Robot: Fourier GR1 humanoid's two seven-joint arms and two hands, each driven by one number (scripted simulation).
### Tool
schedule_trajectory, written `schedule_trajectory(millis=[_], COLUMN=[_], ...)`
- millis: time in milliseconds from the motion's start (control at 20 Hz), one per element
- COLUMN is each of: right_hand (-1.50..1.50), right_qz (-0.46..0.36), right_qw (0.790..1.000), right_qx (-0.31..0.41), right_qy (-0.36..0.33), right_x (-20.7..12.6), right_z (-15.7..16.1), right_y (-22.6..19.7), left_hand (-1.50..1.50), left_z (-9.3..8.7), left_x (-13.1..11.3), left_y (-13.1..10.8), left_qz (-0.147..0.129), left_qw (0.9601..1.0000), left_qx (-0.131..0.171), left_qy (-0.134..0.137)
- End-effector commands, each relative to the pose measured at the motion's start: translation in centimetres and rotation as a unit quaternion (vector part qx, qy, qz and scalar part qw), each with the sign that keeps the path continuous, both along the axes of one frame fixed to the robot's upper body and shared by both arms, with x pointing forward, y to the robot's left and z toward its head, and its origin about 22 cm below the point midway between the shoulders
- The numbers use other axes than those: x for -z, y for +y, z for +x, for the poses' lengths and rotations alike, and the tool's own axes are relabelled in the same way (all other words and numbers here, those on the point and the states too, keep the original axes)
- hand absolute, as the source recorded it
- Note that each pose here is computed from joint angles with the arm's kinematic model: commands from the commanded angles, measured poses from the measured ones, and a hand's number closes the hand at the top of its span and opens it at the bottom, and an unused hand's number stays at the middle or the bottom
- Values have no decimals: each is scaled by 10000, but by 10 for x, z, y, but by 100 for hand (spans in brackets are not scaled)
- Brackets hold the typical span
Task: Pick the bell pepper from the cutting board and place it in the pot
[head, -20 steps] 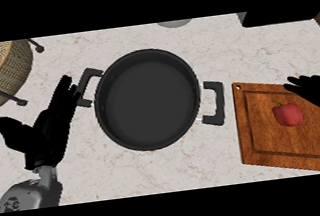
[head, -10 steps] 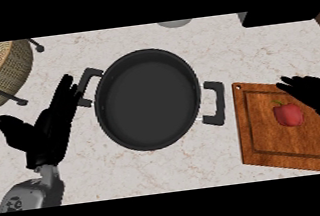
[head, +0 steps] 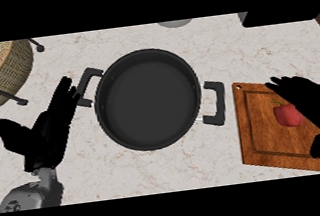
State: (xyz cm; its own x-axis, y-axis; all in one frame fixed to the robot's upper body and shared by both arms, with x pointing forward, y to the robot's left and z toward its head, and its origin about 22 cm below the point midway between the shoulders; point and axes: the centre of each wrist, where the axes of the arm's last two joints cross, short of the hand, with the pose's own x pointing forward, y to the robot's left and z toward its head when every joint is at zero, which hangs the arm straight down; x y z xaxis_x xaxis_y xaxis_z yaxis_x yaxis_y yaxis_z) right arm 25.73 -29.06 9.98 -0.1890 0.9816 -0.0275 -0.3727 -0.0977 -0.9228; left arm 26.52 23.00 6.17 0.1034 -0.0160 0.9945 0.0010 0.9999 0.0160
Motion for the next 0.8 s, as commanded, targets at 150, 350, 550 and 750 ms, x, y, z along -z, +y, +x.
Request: schedule_trajectory(millis=[150,350,550,750], right_hand=[-150,-150,-150,-150], right_qz=[-527,-800,-734,-836], right_qw=[9984,9962,9967,9957], right_qx=[148,239,251,185], right_qy=[155,265,258,348], right_x=[32,25,42,46], right_z=[20,28,23,36], right_y=[-1,-11,10,-9], left_hand=[0,0,0,0], left_z=[-3,-1,2,-9], left_x=[-10,0,8,-2], left_y=[-2,0,1,0], left_qz=[14,43,43,34], left_qw=[10000,10000,10000,10000], left_qx=[-46,-33,25,62], left_qy=[-34,-63,-60,27])
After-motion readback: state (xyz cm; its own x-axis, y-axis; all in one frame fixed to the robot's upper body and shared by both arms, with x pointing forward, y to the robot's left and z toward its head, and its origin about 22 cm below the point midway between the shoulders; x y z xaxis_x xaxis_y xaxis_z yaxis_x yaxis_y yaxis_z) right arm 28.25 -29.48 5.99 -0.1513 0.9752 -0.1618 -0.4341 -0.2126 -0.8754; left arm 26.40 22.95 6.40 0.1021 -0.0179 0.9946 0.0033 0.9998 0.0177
